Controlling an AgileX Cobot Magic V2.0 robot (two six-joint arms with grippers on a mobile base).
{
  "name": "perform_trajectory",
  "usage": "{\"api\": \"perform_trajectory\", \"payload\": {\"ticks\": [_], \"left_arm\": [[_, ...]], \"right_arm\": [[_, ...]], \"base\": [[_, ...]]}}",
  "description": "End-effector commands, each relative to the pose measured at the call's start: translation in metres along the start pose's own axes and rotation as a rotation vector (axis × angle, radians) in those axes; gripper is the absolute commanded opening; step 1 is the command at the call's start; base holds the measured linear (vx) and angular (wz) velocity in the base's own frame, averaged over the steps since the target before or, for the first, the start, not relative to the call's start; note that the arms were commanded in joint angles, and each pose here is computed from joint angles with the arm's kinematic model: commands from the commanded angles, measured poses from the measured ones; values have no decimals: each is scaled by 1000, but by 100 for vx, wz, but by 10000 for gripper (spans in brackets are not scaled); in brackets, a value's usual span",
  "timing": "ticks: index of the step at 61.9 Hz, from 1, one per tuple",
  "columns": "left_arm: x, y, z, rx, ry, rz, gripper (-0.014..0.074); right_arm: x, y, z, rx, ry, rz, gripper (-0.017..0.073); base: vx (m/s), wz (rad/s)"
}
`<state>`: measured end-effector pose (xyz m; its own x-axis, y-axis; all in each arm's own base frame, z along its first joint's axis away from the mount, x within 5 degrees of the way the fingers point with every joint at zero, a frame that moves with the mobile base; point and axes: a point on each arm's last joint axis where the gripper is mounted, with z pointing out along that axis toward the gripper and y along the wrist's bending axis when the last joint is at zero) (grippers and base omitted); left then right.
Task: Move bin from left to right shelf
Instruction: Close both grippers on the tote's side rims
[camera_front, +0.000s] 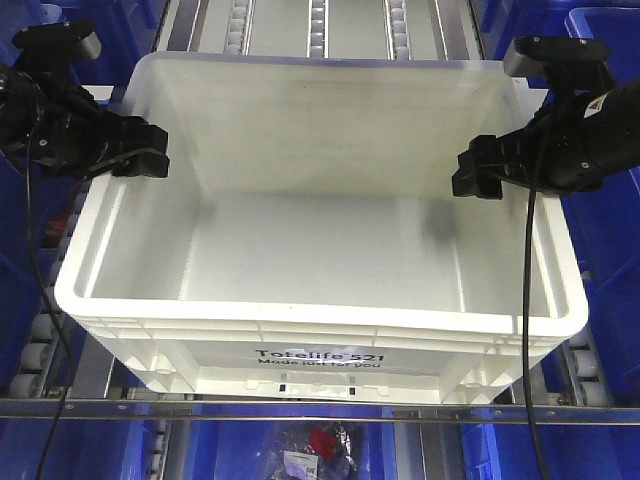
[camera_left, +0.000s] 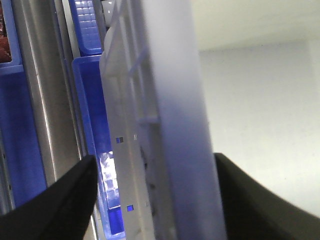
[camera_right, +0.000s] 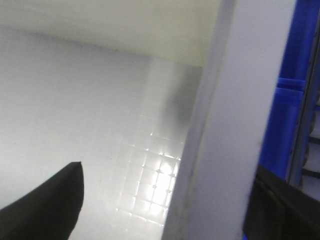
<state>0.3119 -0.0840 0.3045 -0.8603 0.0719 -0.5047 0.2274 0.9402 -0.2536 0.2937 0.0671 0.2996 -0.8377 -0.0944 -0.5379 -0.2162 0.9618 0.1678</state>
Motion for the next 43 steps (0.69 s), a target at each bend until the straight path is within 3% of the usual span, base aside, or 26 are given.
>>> {"api": "perform_trajectory", "payload": {"ticks": [1, 11, 18, 24, 37, 43], "left_arm": [[-9, -8, -13, 24, -86, 1, 447], [-9, -8, -13, 24, -86, 1, 447], [-9, -8, -13, 24, -85, 4, 412], [-9, -8, -13, 23, -84, 28, 295], [-9, -8, -13, 23, -83, 28, -1], [-9, -8, -13, 24, -86, 28, -10]], "right_arm": [[-11, 3, -16, -4, -90, -10, 554], [-10, 3, -16, -3, -86, -11, 524], [-10, 3, -16, -4, -80, -11, 445], [-9, 3, -16, -5, -73, -11, 321], [-9, 3, -16, -6, -71, -10, -16], [-10, 3, -16, -6, -77, -9, -10]], "base": [[0, 0], [0, 0], [0, 0], [0, 0], [0, 0], [0, 0]]}}
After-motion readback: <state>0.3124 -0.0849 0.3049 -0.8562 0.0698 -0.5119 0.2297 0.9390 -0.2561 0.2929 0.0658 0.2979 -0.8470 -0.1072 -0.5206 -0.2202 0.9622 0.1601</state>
